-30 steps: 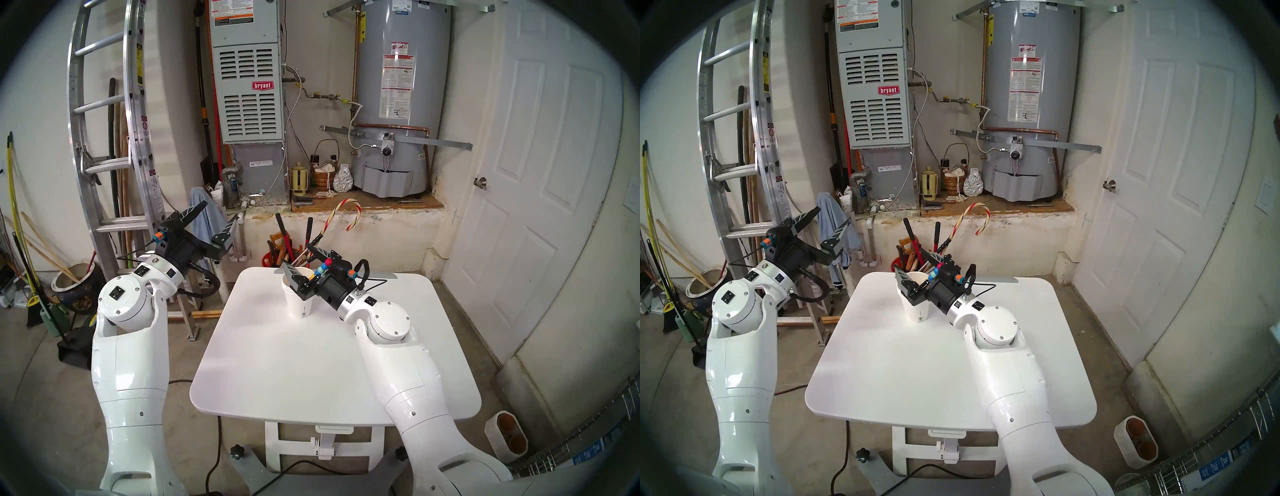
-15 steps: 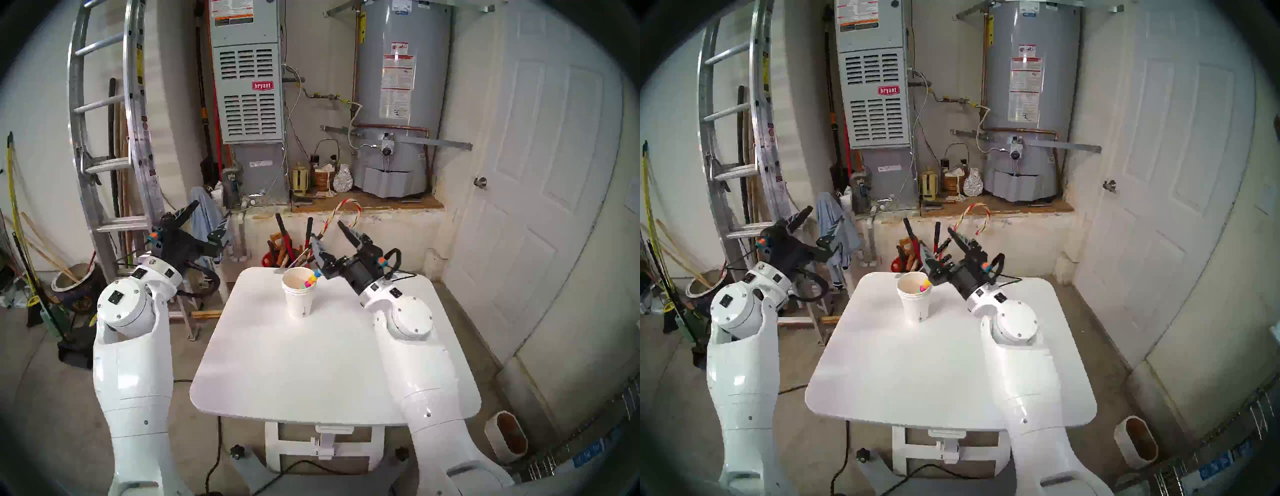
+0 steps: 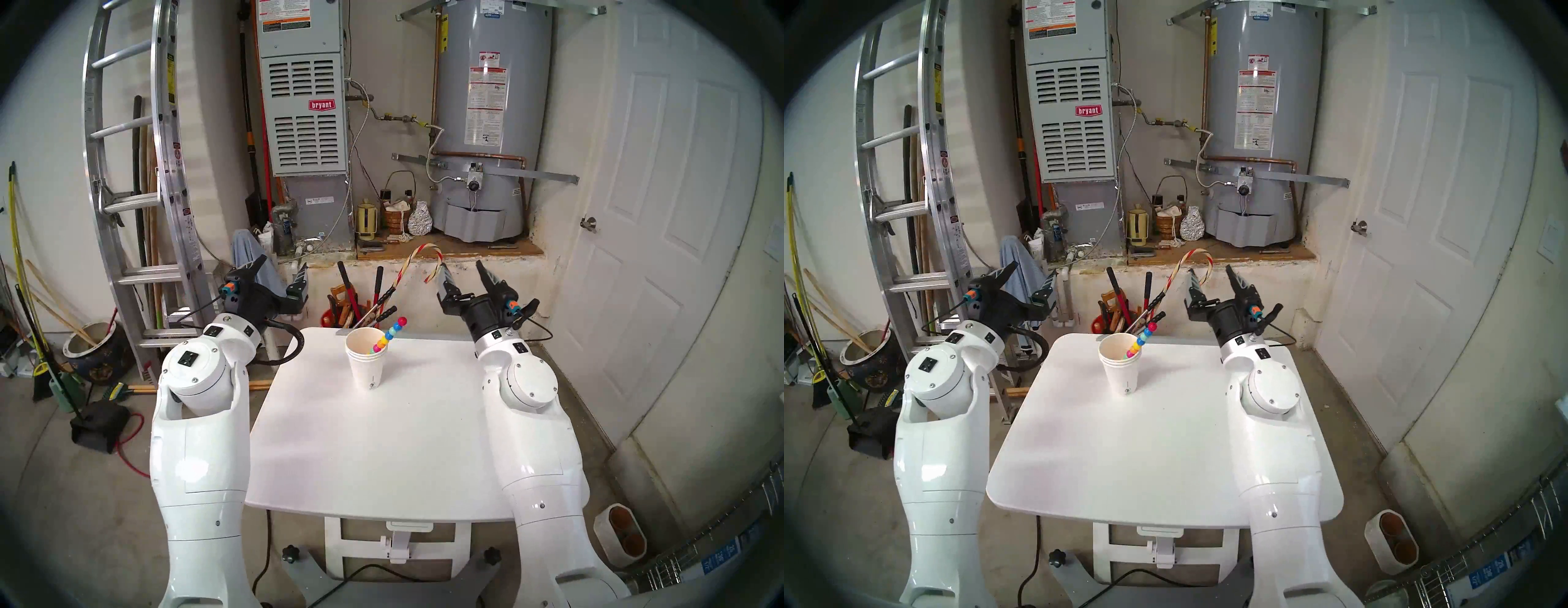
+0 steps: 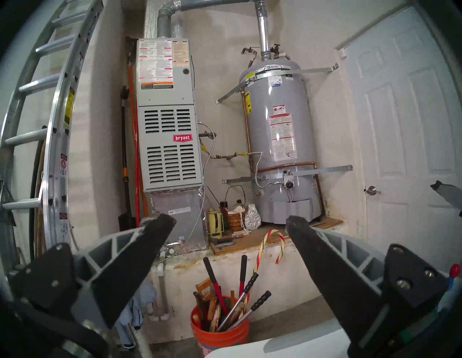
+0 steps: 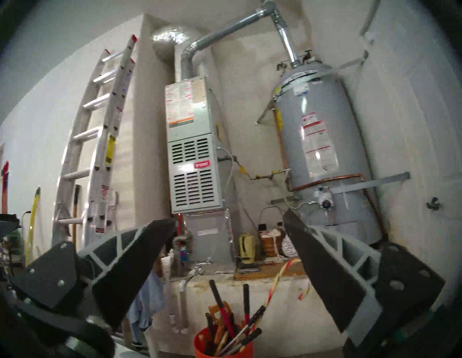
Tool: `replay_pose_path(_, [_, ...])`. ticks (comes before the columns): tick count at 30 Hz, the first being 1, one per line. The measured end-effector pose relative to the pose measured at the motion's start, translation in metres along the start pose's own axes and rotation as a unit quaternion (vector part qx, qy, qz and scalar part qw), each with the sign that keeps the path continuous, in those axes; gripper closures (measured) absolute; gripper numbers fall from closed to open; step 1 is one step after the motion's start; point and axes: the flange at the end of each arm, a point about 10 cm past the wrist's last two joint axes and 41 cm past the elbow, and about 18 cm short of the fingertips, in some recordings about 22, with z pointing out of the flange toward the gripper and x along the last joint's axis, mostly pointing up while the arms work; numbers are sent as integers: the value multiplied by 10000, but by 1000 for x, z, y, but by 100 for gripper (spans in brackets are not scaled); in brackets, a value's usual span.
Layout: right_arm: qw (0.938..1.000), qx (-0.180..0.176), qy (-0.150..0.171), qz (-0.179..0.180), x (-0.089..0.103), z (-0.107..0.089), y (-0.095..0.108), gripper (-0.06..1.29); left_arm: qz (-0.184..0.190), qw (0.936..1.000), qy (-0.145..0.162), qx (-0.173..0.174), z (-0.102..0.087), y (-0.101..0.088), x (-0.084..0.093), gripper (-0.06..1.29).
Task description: Switch the marker to another color
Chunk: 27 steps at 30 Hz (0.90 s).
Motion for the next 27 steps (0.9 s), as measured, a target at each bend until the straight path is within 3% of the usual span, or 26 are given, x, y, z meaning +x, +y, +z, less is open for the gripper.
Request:
replay_pose_path(12, [9939,-1059,-287,-78,7,-5,15,3,111,9990,-191,387,7,-1,-2,-4])
replay_pose_path(27, [9787,-1984,-517,-77,7,-7,10,3,127,9991,-195,341,6,-11,0,-4])
